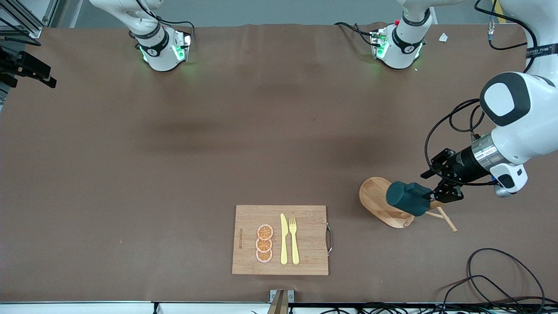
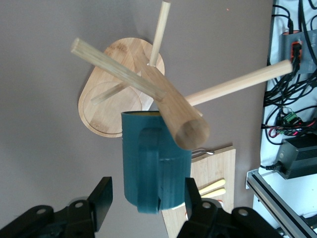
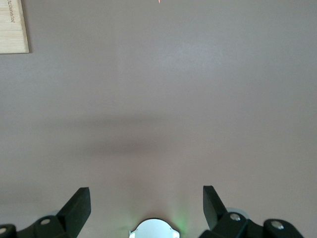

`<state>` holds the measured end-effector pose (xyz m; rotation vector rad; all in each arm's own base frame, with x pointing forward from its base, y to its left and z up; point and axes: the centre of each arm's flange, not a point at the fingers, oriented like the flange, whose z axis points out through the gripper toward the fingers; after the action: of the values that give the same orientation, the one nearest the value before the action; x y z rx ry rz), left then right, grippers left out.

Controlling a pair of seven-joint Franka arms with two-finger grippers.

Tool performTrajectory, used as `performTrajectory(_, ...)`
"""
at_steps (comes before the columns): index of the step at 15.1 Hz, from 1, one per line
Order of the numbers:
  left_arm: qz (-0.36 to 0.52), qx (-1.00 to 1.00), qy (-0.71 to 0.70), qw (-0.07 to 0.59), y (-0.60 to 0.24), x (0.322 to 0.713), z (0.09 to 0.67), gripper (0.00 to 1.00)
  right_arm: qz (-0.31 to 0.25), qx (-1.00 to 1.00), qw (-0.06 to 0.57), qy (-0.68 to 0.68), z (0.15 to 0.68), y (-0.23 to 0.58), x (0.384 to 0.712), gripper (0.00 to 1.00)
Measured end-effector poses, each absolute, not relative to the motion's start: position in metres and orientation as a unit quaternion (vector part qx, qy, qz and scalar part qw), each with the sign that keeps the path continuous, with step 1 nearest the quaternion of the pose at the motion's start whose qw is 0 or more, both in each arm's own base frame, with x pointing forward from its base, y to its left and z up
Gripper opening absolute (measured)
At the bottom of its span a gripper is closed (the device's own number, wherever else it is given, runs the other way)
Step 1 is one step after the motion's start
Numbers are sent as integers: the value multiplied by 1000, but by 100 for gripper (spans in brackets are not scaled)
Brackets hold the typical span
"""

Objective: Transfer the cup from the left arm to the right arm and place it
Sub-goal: 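Lift the teal mug off the stand with the left gripper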

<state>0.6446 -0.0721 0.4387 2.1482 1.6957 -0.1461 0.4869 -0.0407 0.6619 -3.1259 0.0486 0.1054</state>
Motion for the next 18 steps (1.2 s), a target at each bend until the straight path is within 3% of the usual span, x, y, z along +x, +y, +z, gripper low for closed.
performTrajectory(5,-48,762,612,208,-73,649,428,56,34,-999,7,16,662,-41,487,100)
performTrajectory(7,-51,757,615,215,-76,651,425,44,34,-999,7,16,662,-41,487,100)
performTrajectory(8,-52,757,615,216,-77,651,423,44,34,-999,7,16,662,-41,487,100)
performTrajectory(14,-56,751,621,216,-83,651,422,22,34,-999,7,16,662,-41,487,100)
performTrajectory(18,-58,749,623,218,-88,651,424,21,33,-999,7,18,662,-43,487,100)
